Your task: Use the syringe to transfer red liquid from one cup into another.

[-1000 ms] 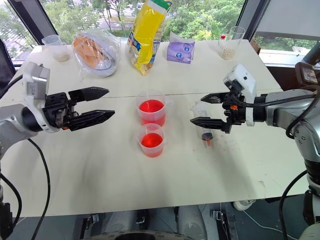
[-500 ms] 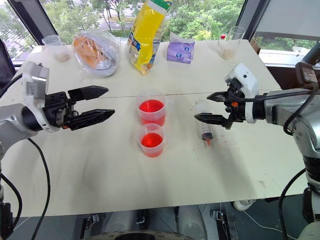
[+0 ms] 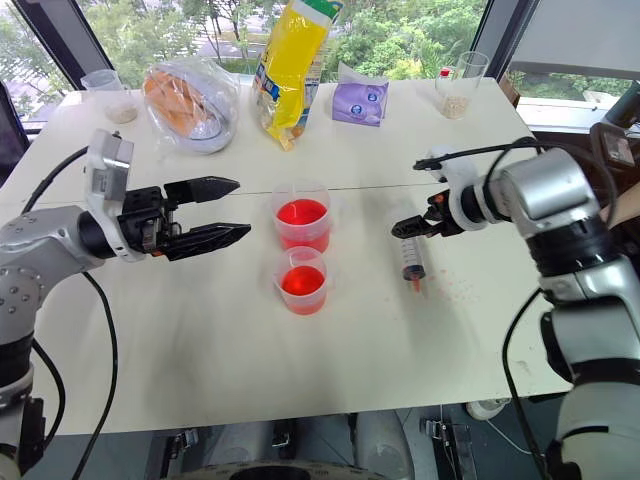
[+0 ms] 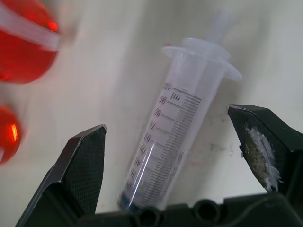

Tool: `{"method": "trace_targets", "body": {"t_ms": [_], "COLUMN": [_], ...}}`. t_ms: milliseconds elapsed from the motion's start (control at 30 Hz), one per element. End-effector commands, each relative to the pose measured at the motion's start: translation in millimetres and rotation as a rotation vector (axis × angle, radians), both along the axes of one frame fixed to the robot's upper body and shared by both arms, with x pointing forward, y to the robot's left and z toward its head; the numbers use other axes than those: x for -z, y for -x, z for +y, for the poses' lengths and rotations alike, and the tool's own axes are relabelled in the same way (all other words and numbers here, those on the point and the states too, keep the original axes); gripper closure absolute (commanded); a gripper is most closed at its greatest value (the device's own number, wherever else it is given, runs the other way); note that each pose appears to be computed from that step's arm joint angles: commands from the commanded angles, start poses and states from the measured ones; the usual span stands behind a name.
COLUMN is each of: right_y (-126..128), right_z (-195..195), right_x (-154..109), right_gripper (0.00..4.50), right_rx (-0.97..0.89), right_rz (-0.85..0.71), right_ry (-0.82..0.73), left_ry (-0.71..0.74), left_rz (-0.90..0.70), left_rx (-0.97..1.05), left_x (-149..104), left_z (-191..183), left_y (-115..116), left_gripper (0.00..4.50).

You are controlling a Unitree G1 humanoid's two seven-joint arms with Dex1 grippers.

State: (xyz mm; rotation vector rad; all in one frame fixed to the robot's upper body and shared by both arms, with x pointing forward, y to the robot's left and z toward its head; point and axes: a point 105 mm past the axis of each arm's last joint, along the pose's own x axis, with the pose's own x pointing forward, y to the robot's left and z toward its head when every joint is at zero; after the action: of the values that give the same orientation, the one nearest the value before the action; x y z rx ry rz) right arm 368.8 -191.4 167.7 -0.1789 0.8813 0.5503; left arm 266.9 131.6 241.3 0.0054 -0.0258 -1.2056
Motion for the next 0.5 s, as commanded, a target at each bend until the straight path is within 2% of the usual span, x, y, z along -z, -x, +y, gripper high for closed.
{"method": "trace_targets", "body": {"t_ms": [33, 233, 400, 500], "right_y": [-10.7, -20.0, -21.9, -21.5], "right_z": [-4.0, 8.6, 13.4, 17.4], "right_x": [-3.1, 21.9, 31.7, 34.6], "right_gripper": [0.05, 0.05, 0.05, 1.33], "right_rx": [0.053, 0.019, 0.006, 0.004], "right_rz": [-0.005, 0.030, 0.049, 0.061], "right_ry": [0.030, 0.122, 0.143, 0.139], "left_ry": [0.000, -0.001, -0.002, -0.007], "left_rz": [-0.056, -0.066, -0.067, -0.067], "left_rx": [-0.006, -0.056, -0.074, -0.085], "left_x": [-6.1, -3.0, -1.5, -0.4], "left_z": [-2.1, 2.4, 3.4, 6.1], "left_y": [5.4, 11.2, 14.1, 14.8], "left_gripper": [0.00, 0.00, 0.00, 0.00]}}
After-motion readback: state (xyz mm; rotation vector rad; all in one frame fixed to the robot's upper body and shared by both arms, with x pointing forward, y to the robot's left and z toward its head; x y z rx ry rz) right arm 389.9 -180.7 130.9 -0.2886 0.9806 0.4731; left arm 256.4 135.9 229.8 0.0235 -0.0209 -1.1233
